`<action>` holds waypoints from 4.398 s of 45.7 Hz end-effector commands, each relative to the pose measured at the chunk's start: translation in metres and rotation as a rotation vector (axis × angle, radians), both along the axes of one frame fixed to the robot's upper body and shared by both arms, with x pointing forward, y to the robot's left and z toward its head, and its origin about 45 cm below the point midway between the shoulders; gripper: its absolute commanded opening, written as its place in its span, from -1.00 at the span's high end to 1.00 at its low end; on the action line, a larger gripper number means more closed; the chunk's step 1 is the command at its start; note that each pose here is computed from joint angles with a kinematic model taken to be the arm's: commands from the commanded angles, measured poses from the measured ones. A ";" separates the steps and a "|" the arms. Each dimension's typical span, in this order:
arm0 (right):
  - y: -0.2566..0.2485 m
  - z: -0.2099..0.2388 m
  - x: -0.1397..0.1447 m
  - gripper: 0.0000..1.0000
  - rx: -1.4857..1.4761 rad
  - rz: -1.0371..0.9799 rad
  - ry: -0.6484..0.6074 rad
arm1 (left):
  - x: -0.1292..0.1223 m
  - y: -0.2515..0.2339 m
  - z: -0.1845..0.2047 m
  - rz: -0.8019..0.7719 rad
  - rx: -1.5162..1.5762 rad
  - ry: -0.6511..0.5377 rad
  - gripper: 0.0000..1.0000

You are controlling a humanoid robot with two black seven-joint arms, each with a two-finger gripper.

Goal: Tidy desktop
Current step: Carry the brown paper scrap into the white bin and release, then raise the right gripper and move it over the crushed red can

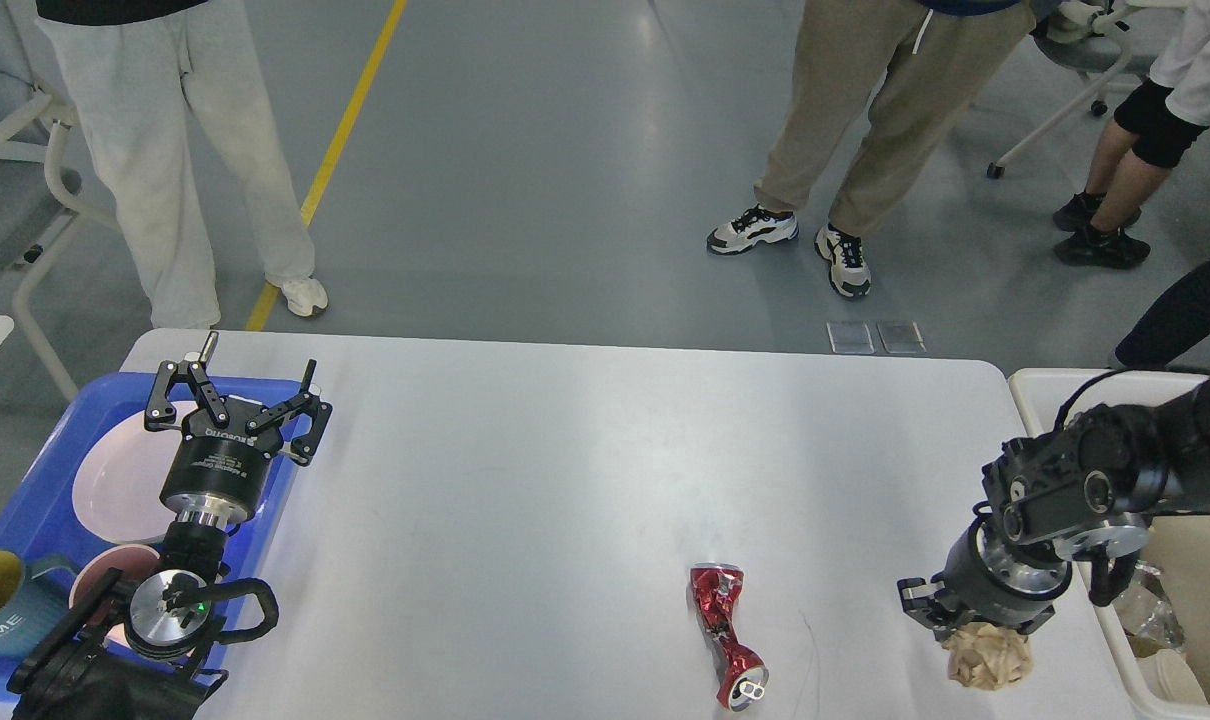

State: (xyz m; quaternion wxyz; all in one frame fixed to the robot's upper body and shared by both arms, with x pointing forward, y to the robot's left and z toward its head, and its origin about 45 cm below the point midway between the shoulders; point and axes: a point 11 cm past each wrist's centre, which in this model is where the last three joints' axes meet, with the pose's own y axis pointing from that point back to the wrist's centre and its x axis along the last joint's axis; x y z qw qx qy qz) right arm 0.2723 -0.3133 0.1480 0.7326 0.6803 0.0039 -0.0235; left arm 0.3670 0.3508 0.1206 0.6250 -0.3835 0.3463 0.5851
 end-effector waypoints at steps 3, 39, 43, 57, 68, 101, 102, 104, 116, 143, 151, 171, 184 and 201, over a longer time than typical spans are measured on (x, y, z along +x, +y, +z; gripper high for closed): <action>0.004 0.098 0.012 1.00 -0.049 0.002 0.022 | 0.000 0.000 0.000 0.000 0.000 0.000 -0.93; -0.130 0.129 0.032 1.00 -0.148 -0.368 -0.226 | -0.001 0.000 -0.001 0.001 0.000 0.001 -0.93; -0.169 0.104 0.037 1.00 -0.208 -0.411 -0.256 | 0.000 0.000 0.000 -0.001 0.000 0.001 -0.93; -0.259 -0.031 0.013 1.00 -0.356 -0.513 -0.588 | 0.000 0.000 0.000 0.000 0.000 0.000 -0.93; -0.252 -0.103 -0.008 1.00 -0.424 -0.453 -0.694 | 0.000 0.000 0.000 0.000 0.000 0.000 -0.93; -0.238 -0.125 -0.024 -1.00 -0.446 -0.429 -0.776 | 0.000 0.000 0.000 0.001 0.000 0.001 -0.93; -0.238 -0.125 -0.025 -1.00 -0.447 -0.428 -0.782 | 0.000 0.000 0.000 0.001 0.000 0.001 -0.93; -0.238 -0.126 -0.026 -1.00 -0.448 -0.425 -0.789 | 0.000 0.000 0.000 0.001 0.000 0.001 -0.93; -0.240 -0.125 -0.027 -1.00 -0.453 -0.421 -0.790 | 0.000 0.000 0.000 0.001 0.000 0.001 -0.93; -0.233 -0.063 0.016 -1.00 -0.400 -0.282 -0.560 | 0.000 0.000 0.000 0.001 0.000 0.001 -0.93; -0.201 0.005 0.044 -1.00 -0.388 -0.177 -0.439 | 0.000 0.000 0.000 0.000 0.001 0.002 -0.93; -0.039 0.199 0.081 -1.00 -0.275 0.030 -0.070 | 0.000 0.000 0.000 0.001 0.000 0.001 -0.93; 0.039 0.254 0.028 -0.93 -0.192 0.200 -0.107 | 0.000 0.000 0.000 0.001 0.000 0.001 -0.93; 0.047 0.256 0.024 -0.93 -0.138 0.154 -0.122 | 0.000 0.000 0.000 0.001 0.000 0.001 -0.93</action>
